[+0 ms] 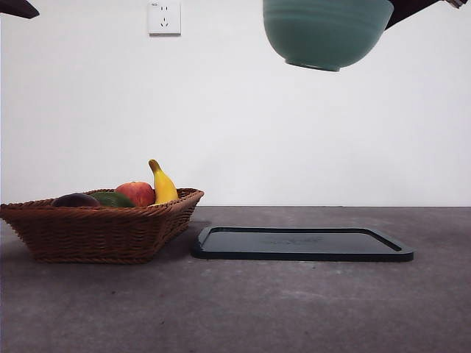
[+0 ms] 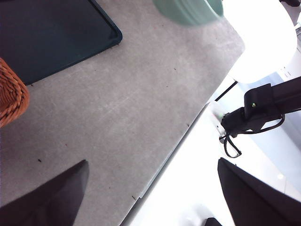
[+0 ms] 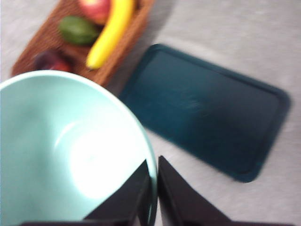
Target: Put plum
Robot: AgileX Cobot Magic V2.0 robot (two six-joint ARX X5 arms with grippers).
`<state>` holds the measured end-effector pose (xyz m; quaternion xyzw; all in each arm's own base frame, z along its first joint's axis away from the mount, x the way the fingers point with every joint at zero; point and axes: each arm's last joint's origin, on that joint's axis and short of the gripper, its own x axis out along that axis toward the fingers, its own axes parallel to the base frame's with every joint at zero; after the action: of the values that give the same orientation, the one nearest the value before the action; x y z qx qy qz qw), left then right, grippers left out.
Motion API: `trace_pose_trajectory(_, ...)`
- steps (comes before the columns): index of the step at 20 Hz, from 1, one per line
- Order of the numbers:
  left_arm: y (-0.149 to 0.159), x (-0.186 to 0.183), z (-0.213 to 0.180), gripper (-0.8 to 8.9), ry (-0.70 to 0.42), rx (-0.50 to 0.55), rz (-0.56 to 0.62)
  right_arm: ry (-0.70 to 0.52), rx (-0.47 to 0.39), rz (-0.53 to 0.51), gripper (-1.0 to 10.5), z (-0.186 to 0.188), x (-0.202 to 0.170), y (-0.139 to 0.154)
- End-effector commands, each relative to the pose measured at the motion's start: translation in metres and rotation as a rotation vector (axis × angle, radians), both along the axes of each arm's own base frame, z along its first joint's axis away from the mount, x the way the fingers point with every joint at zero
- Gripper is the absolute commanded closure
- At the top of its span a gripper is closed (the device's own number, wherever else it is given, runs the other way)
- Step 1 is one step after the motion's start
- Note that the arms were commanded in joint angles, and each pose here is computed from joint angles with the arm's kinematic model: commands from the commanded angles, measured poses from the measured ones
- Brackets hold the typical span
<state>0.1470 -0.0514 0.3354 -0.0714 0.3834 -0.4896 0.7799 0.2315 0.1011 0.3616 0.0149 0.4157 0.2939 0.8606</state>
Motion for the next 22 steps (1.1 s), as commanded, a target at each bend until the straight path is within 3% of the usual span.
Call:
trace_pose_trajectory(1,-0.001,0.001,0.006,3.81,-0.034,-0.003,-0.016,0.028,-0.036,0.051,9.4,-0.022,-0.004,0.013)
trace_pose_trajectory(8,-0.001,0.001,0.006,3.81,-0.034,-0.003,-0.016,0.086,-0.066,0.146,9.4,-0.102,-0.017,0.039)
trace_pose_trajectory(11,-0.001,0.001,0.006,3.81,-0.034,-0.002,-0.015,0.101,-0.118,0.127,9.4,-0.127,-0.023,0.039)
trace_pose_trajectory(22,-0.001,0.001,0.006,3.81,-0.033,-0.002,-0.015,0.189,-0.177,0.119,9.4,-0.178,-0.015,0.046)
